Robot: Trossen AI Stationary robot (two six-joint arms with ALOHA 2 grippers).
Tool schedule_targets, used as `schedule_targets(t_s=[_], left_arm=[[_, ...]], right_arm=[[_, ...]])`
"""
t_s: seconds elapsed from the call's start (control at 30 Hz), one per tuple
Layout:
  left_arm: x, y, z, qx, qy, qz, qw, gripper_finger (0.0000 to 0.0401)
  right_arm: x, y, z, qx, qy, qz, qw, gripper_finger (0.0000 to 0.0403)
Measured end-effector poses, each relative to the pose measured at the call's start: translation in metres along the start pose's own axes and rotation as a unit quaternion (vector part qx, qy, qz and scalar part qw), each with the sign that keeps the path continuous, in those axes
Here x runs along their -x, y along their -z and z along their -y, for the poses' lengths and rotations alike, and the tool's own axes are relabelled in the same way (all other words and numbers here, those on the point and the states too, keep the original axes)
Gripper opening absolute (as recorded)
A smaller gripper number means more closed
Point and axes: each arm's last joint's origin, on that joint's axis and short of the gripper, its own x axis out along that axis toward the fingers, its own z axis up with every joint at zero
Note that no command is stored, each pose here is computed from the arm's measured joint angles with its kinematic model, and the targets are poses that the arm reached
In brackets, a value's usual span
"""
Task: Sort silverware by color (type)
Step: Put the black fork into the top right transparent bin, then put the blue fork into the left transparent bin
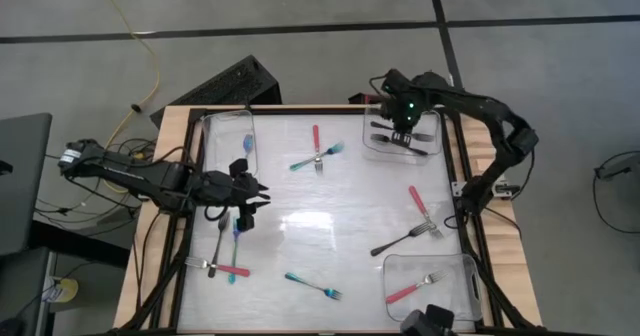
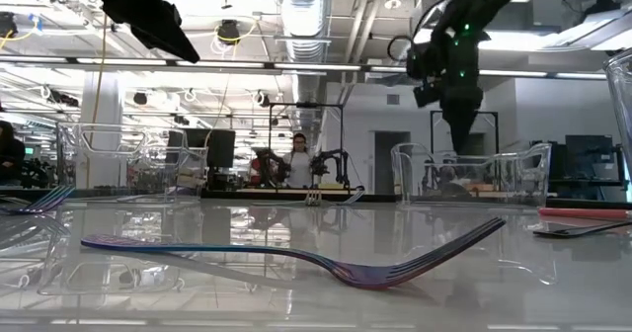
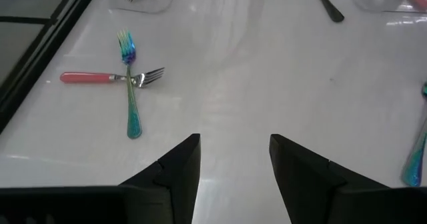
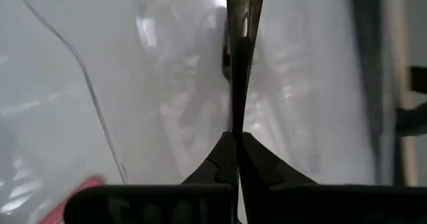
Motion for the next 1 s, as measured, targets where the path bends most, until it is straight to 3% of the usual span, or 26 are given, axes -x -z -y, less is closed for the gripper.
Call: schedule_targets(t_s=[0.47,0.83,1.0], left_arm=[[0.001,0.002,0.002,0.01,0.003,-0.002,1.0,0.0165],[0.001,0.008,-0.002,0.013,-0.004,-0.044,0.999,0.0165],[0.003,0.015,-0.006,0.03,0.003,-0.111,0.993,0.0165]], right_arm=[[-0.031,-0.001,0.002,-0.023,-0.025,-0.055,0.998,0.0062],[-0.018,-0.003,0.002,-0.056,-0.025,-0.061,0.996,0.0115],[0.005,-0.01,-0.007,-0.085,-0.029,-0.076,0.993,0.0122]])
